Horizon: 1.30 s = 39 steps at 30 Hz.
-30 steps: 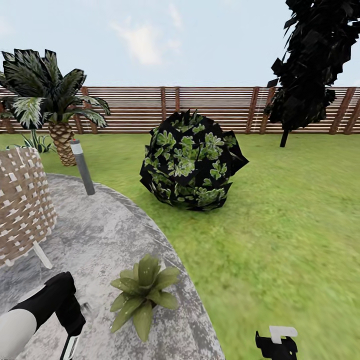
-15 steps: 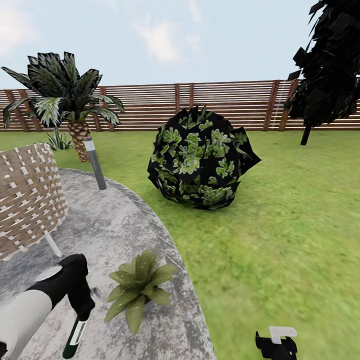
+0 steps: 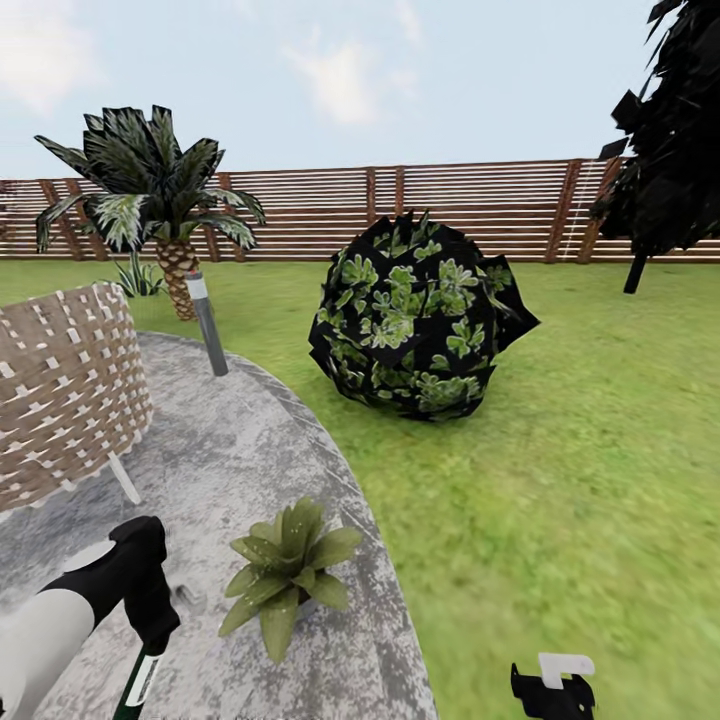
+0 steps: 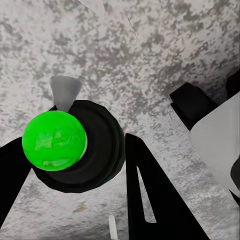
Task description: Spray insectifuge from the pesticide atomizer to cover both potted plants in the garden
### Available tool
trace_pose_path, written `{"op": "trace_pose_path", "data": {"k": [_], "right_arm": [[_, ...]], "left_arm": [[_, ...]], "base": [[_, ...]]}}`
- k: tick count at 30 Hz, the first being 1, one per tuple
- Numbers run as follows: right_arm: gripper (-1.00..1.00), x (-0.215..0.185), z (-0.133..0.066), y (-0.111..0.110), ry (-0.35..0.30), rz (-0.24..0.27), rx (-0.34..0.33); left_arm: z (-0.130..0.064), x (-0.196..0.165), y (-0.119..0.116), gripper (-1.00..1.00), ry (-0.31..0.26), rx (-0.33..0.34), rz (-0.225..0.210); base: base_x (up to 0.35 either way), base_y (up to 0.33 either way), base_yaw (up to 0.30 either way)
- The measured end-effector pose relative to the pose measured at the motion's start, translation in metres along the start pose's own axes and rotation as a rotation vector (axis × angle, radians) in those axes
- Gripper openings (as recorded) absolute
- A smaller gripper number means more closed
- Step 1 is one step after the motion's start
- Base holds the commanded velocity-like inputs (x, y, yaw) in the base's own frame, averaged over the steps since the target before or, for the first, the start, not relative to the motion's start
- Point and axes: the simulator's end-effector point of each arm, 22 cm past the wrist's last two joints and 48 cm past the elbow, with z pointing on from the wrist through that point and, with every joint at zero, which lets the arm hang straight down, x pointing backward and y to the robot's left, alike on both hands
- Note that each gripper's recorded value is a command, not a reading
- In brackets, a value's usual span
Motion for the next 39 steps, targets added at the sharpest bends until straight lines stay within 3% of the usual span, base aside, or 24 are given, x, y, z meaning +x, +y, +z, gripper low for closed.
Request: {"op": "trace_pose_path", "data": {"k": [6,11,22,24,25,29,39], "right_arm": [[1.00,0.000,0.000,0.000,0.000,0.000,0.000],[1.00,0.000,0.000,0.000,0.000,0.000,0.000],[1.00,0.000,0.000,0.000,0.000,0.000,0.000],[1.00,0.000,0.000,0.000,0.000,-0.001,0.000],[1.00,0.001,0.000,0.000,0.001,-0.001,0.000],[1.00,0.001,0.000,0.000,0.003,-0.001,0.000],[1.00,0.001,0.000,0.000,0.003,-0.001,0.000]], "left_arm": [[0.003,-0.005,0.005,-1.00,-0.012,-0.034,-0.004],[0.001,-0.019,0.001,-1.00,-0.088,-0.003,-0.037],[0.002,-0.016,0.013,-1.00,-0.084,-0.045,-0.049],[0.013,-0.002,0.023,-1.00,-0.050,-0.080,-0.073],[0.023,0.006,0.023,-1.00,-0.029,-0.078,-0.093],[0.032,0.009,0.017,-1.00,-0.034,-0.046,-0.123],[0.031,-0.016,-0.003,-1.00,-0.102,0.018,-0.129]], "base": [[0.000,0.000,0.278],[0.000,-0.176,0.174],[-0.093,-0.221,0.007],[-0.050,-0.022,0.165],[-0.019,-0.008,0.221],[-0.005,-0.002,0.244],[0.091,-0.147,0.037]]}}
